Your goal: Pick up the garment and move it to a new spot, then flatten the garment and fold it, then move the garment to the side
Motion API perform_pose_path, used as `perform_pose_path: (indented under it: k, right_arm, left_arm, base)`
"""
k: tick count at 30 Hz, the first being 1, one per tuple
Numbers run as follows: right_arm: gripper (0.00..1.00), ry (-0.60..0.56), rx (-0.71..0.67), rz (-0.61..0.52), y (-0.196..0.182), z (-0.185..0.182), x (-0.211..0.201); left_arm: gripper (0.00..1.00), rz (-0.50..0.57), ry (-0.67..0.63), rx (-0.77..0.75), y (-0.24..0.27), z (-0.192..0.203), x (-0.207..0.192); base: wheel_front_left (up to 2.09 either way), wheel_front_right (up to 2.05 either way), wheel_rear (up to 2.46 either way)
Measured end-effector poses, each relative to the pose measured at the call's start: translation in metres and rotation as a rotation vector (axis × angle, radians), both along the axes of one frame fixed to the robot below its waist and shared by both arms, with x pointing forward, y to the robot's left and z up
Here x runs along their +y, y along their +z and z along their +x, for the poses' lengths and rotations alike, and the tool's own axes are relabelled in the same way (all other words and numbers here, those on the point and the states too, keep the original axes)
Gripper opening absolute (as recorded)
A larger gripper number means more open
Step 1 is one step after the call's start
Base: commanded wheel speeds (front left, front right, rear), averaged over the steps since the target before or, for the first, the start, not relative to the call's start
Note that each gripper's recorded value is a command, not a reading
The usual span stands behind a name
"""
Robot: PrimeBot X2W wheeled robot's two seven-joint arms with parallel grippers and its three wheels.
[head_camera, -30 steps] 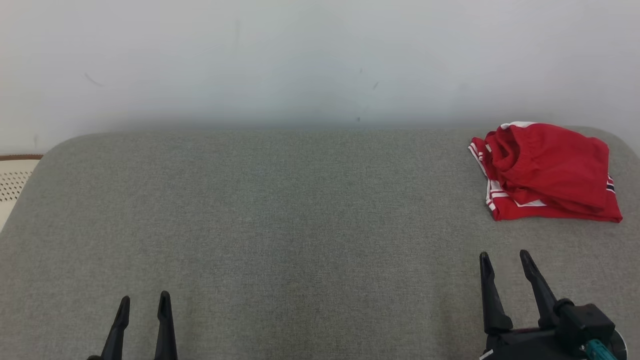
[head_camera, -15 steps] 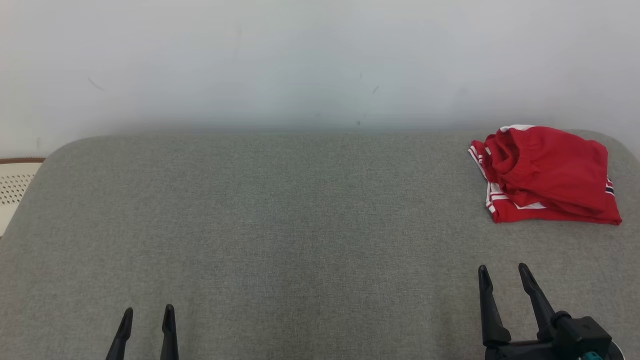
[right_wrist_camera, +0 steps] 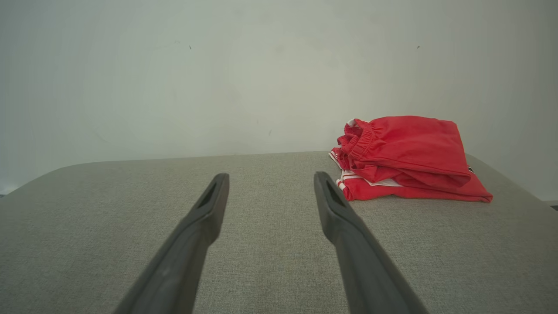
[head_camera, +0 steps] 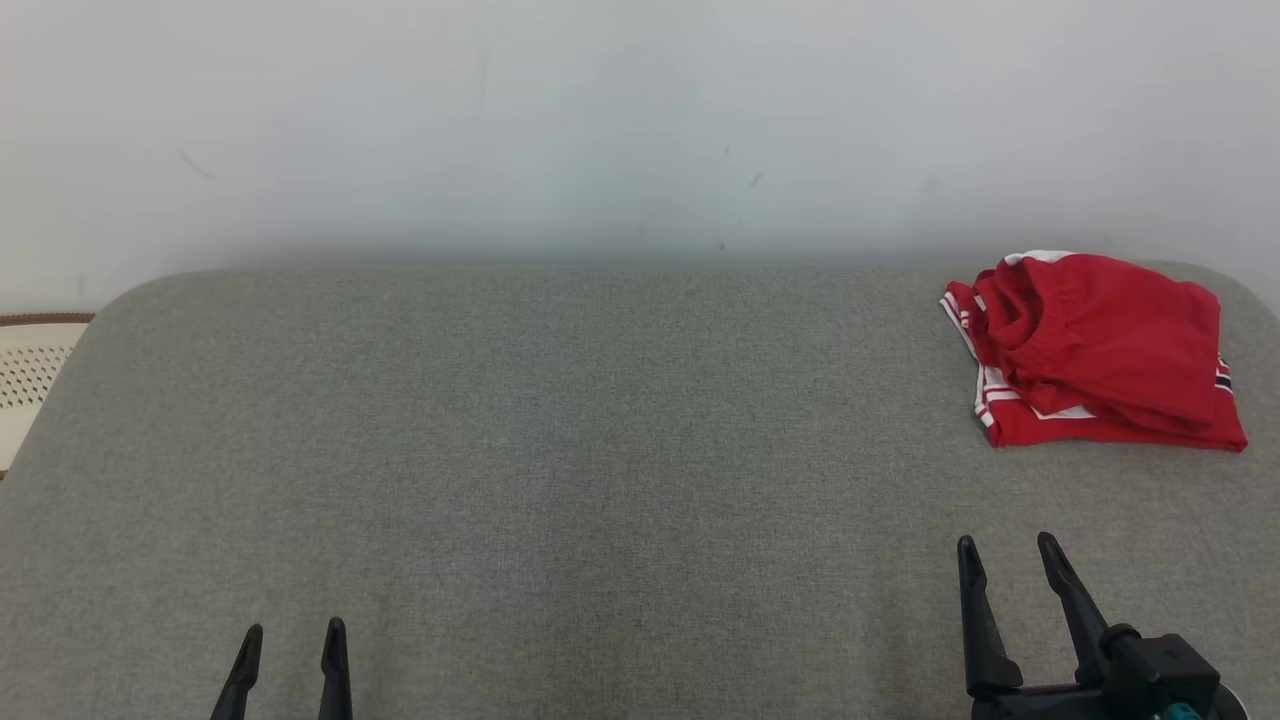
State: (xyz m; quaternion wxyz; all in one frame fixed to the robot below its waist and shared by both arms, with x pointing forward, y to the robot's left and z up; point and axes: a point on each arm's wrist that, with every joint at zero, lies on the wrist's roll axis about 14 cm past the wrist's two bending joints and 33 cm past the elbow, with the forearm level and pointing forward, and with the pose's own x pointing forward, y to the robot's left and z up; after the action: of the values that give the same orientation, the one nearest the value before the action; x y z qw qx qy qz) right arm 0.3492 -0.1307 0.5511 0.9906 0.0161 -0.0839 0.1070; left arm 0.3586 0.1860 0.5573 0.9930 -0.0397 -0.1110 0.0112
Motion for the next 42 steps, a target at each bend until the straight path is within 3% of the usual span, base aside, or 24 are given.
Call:
perform_pose_path:
  k: [16, 17, 23, 42]
  right_arm:
    - [1.00, -0.002, 0.013, 0.005, -0.004, -0.001, 0.000]
    - [0.00, -0.001, 0.014, 0.005, -0.004, -0.001, 0.000]
    - [0.00, -0.005, 0.077, 0.009, -0.024, -0.002, -0.002]
    - [0.00, -0.061, 0.233, 0.355, -0.040, 0.033, -0.030]
  left_arm:
    - [1.00, -0.013, 0.008, 0.006, -0.001, 0.001, 0.002]
    - [0.00, -0.012, 0.008, 0.010, -0.002, 0.001, 0.002]
    - [0.00, -0.034, 0.011, 0.067, -0.020, 0.001, 0.001]
    - [0.00, -0.400, -0.011, 0.133, -0.036, 0.025, 0.004]
  base:
    - [0.00, 0.00, 0.00]
    - [0.00, 0.00, 0.00]
    - [0.00, 0.00, 0.00]
    - [0.00, 0.00, 0.00]
